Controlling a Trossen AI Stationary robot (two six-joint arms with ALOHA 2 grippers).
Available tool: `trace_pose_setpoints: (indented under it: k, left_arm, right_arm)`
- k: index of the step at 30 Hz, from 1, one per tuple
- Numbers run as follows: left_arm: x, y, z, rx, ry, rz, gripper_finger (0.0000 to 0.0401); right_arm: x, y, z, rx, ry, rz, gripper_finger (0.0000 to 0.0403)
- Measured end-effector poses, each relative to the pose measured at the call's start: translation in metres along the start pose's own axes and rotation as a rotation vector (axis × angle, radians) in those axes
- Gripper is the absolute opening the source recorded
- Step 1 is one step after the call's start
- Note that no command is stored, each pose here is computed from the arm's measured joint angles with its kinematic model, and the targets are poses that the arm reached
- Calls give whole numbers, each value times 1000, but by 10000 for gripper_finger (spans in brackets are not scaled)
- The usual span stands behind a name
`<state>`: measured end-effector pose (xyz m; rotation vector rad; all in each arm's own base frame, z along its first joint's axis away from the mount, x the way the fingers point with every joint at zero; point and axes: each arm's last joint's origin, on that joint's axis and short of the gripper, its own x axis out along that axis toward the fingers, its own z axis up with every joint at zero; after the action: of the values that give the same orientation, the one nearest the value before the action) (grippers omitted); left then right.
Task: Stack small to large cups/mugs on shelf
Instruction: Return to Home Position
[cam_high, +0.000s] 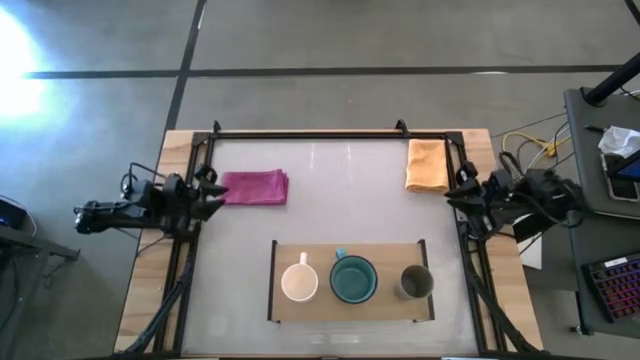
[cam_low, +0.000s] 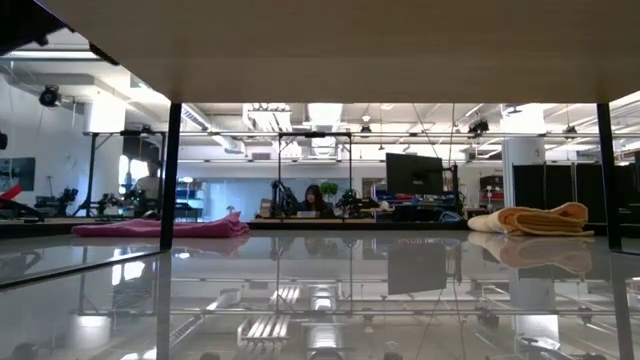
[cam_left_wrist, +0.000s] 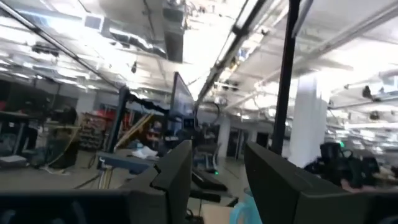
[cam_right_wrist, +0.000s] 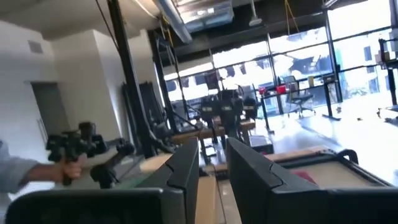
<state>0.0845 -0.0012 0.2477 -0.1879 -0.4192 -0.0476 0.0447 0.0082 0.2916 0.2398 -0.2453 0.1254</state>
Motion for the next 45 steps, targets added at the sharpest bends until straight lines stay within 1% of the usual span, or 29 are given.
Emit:
trace_pose_setpoints:
  k: [4,7,9,13,18,22,24,28,30,33,38,45]
  left_arm:
    - [-8,4,-10,-15,-56,69,133]
    - [-9,8,-21,-49,-24,113,133]
    - [-9,9,-24,-81,-34,134,133]
    - [-13,16,-44,-159,2,234,133]
    - [-14,21,-45,-224,-36,361,133]
    - [-15,25,-44,-244,-61,413,133]
    - [-15,27,-46,-283,-64,437,133]
    - [-17,33,-55,-370,2,510,133]
    - [-19,35,-60,-397,33,542,133]
    - [-20,36,-64,-407,72,567,133]
    - [-20,37,-68,-401,108,584,133]
    - [-20,37,-68,-402,104,582,133]
  right_arm:
    - [3,-1,-12,-19,-37,5,78]
    - [8,-3,-25,-22,-31,5,80]
    - [11,-4,-34,-32,-42,6,79]
    - [15,-6,-53,-70,-79,0,74]
    - [18,-9,-68,-91,-96,-28,75]
    - [19,-11,-76,-103,-78,-51,81]
    - [19,-12,-81,-107,-64,-52,83]
    - [20,-14,-95,-98,-47,-55,83]
    - [20,-16,-103,-98,-41,-71,80]
    - [20,-19,-112,-70,22,-128,75]
    - [17,-26,-126,2,136,-284,70]
    - [19,-26,-129,10,160,-302,77]
